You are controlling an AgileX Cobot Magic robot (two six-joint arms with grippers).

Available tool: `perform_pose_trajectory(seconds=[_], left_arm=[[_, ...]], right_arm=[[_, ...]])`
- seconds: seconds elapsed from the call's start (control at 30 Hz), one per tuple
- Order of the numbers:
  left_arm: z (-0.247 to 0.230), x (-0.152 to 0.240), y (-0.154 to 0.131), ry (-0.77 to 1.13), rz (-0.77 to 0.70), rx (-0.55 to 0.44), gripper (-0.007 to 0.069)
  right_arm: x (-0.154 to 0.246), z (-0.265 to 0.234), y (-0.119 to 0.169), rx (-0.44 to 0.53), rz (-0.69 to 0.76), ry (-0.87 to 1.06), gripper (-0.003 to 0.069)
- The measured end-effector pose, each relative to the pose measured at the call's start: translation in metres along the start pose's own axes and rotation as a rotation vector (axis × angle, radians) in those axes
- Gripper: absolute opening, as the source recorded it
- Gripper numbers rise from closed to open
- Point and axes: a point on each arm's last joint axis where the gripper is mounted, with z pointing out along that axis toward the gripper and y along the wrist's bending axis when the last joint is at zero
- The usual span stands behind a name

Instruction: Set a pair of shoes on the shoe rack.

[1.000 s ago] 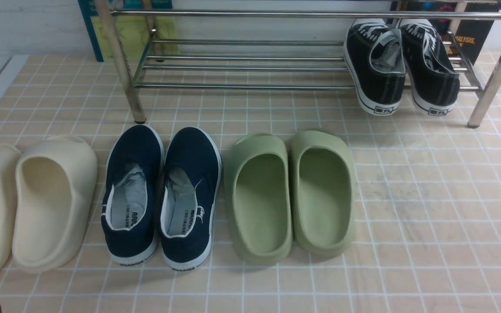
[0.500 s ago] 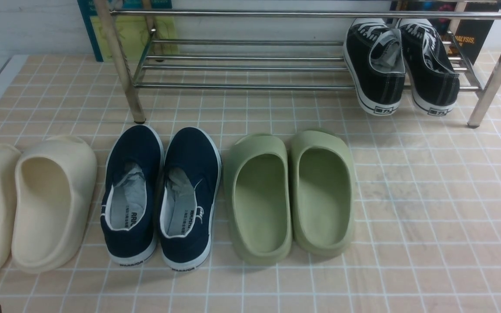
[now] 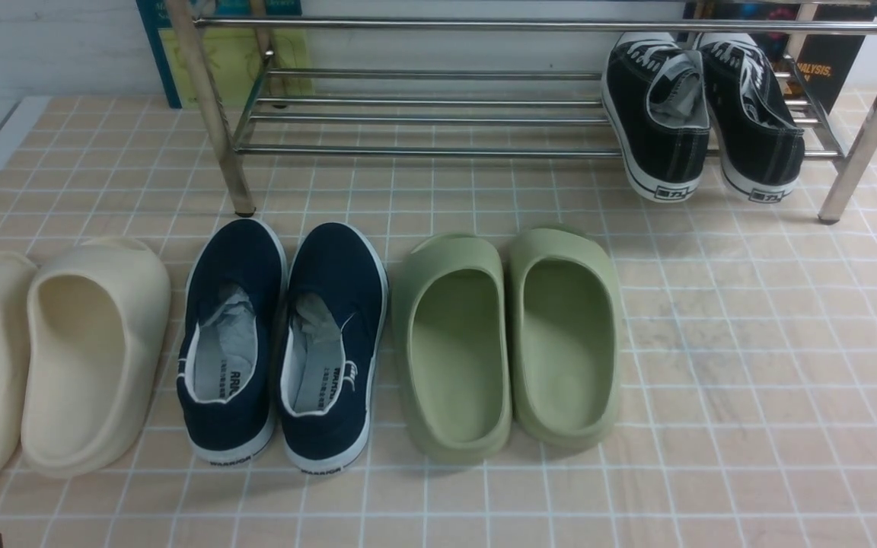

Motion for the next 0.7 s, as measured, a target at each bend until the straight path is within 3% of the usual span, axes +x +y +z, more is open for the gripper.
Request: perform_pose_trajectory(seconds=[0.13, 0.2, 0.7], left_arm=[[0.0, 0.0, 0.0, 0.0, 0.0, 0.0, 0.0239], [0.0, 0.0, 0.0, 0.0, 0.0, 0.0, 0.0239], [0.0, 0.0, 0.0, 0.0, 0.0, 0.0, 0.0239]], right_arm=[[0.033, -0.008, -0.008, 0.075, -0.046, 0.362, -0.0007], [0.04, -0.011, -0.009, 0.089, -0.055, 0.454, -0.0007], [0.04, -0.012, -0.009, 0.084, -0.086, 0.475, -0.0003]])
